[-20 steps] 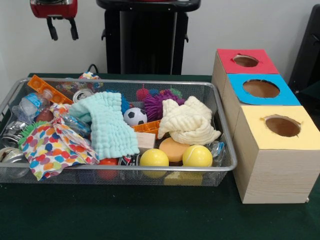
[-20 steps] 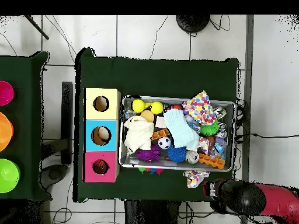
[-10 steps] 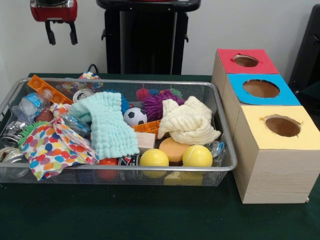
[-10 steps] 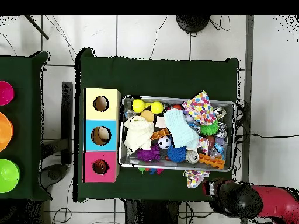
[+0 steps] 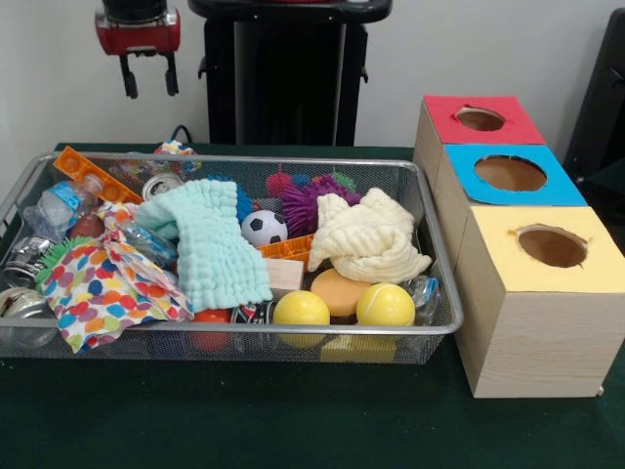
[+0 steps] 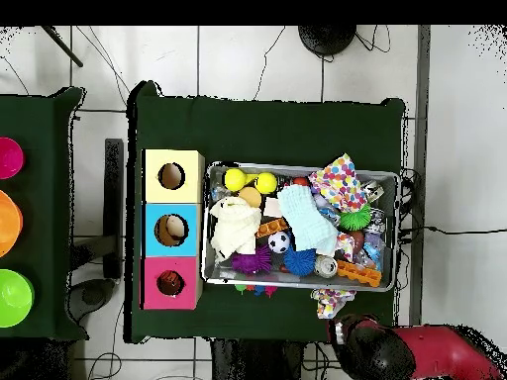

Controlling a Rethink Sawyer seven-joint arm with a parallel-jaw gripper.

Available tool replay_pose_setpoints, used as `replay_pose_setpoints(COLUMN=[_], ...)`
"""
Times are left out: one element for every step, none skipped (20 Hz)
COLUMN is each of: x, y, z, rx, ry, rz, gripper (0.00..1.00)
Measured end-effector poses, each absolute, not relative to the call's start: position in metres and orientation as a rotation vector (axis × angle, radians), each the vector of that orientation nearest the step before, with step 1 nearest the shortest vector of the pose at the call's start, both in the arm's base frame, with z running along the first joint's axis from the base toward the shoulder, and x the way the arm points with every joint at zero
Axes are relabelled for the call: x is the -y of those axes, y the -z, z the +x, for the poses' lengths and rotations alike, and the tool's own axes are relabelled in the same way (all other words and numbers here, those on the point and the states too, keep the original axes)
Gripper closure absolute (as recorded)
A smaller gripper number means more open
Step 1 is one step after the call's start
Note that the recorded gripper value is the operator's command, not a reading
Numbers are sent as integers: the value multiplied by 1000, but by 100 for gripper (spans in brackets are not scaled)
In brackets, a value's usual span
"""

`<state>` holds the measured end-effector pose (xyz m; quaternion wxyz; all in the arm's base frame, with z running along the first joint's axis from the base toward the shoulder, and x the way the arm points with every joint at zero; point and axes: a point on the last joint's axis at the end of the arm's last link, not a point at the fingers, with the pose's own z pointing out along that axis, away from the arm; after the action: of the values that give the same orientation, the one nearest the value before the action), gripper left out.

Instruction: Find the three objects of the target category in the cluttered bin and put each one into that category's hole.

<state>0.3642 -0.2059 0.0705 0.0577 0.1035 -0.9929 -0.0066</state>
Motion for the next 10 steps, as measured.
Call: replay_pose_setpoints(x=[202,199,184,177,174,169,161,156,148,144], y=[-69,-67,-60,-56,-55,-51,-47,-44,-39,-37], z=[362,360,350,346,345,341,337,333,327,324], rx=[3009,3009,3005,3003,3003,3002,3000,2999,2997,2997], ry=[22,23,30,34,36,40,47,54,68,76], rz=[332,351,425,461,475,504,540,562,594,606], gripper=[0,0,0,0,0,0,0,0,0,0])
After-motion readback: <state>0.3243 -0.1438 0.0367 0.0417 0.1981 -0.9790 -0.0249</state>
